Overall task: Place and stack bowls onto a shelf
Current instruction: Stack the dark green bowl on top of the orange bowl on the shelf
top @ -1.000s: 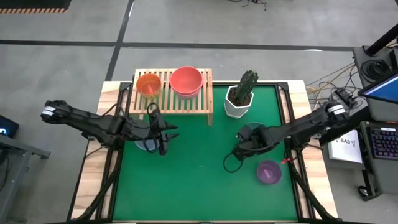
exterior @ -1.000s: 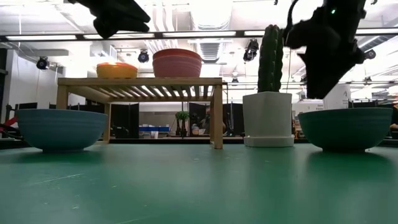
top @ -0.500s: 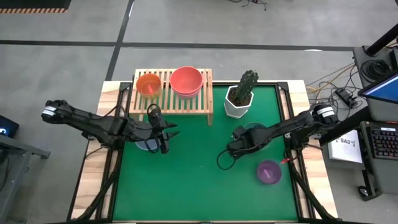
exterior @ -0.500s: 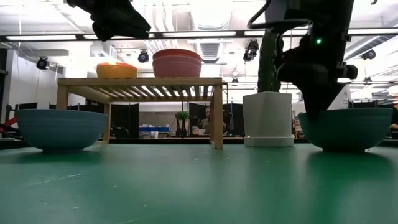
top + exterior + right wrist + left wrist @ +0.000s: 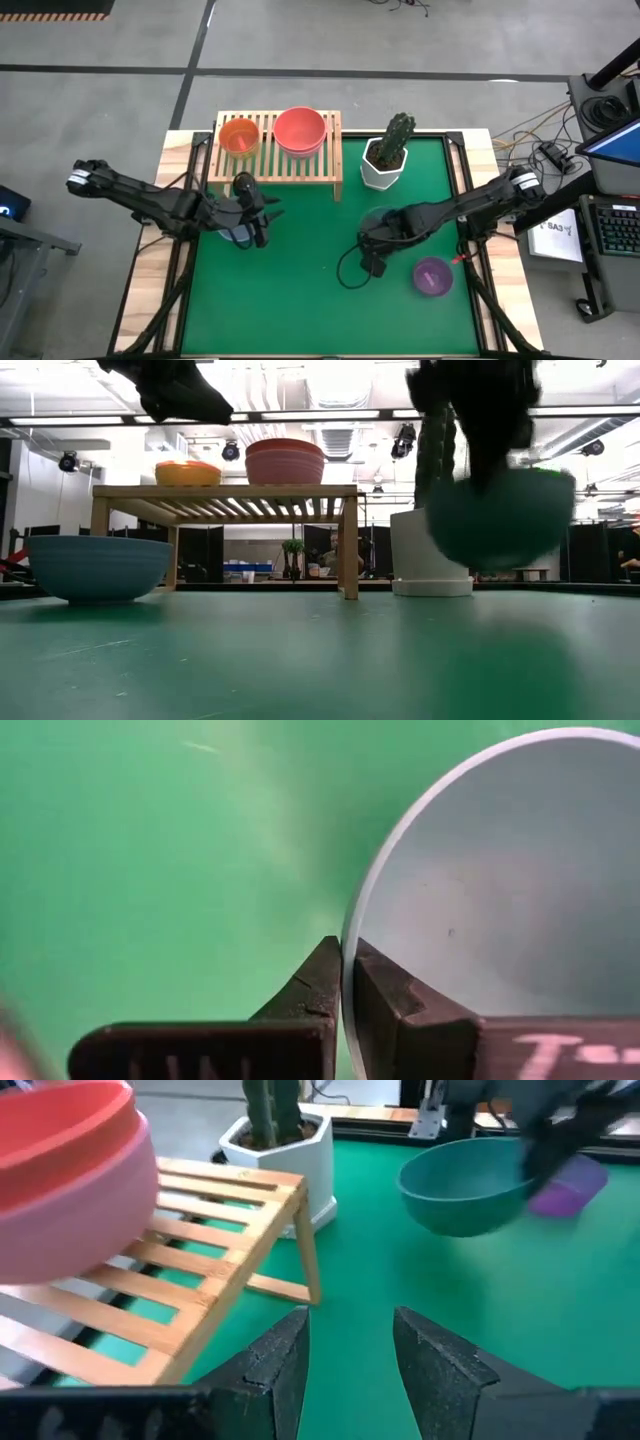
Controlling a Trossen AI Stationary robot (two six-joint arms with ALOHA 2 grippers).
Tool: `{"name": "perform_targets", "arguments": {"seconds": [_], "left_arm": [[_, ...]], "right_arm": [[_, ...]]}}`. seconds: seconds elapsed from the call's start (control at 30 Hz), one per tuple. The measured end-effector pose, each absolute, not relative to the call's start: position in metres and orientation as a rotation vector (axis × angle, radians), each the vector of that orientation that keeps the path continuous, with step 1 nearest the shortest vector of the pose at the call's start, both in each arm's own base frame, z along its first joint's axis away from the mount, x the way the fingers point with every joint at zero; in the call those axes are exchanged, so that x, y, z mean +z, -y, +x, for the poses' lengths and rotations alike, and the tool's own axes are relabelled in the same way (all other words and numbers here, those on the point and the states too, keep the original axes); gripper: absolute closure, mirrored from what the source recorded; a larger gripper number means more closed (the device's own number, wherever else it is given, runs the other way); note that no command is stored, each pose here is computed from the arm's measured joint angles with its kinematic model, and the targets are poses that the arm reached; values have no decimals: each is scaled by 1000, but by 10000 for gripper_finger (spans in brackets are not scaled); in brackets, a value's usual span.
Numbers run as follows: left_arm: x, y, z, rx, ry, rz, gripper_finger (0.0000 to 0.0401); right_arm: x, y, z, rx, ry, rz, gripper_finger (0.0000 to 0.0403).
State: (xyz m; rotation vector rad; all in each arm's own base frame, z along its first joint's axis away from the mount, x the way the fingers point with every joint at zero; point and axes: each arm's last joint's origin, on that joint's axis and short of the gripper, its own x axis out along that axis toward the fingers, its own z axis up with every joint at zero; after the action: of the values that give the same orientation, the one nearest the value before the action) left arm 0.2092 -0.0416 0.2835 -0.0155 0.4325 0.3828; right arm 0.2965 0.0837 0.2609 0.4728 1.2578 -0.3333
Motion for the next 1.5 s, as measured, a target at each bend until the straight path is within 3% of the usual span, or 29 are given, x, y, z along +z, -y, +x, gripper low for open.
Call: {"name": "perform_targets", "arguments": {"seconds": [0.3, 0.73, 1.0, 1.5], "left_arm": [[305, 41, 186, 350, -342, 25, 271], [320, 33, 159, 340, -229, -38, 271], [320, 33, 159, 335, -237, -6, 271], [318, 33, 158, 336, -259, 7, 271]], "right_arm": [[359, -93, 317, 15, -938, 239, 394], [445, -23, 350, -29, -610, -143, 394], [448, 26, 383, -87, -606, -343, 394], [416, 88, 410, -170, -771, -358, 394]]}}
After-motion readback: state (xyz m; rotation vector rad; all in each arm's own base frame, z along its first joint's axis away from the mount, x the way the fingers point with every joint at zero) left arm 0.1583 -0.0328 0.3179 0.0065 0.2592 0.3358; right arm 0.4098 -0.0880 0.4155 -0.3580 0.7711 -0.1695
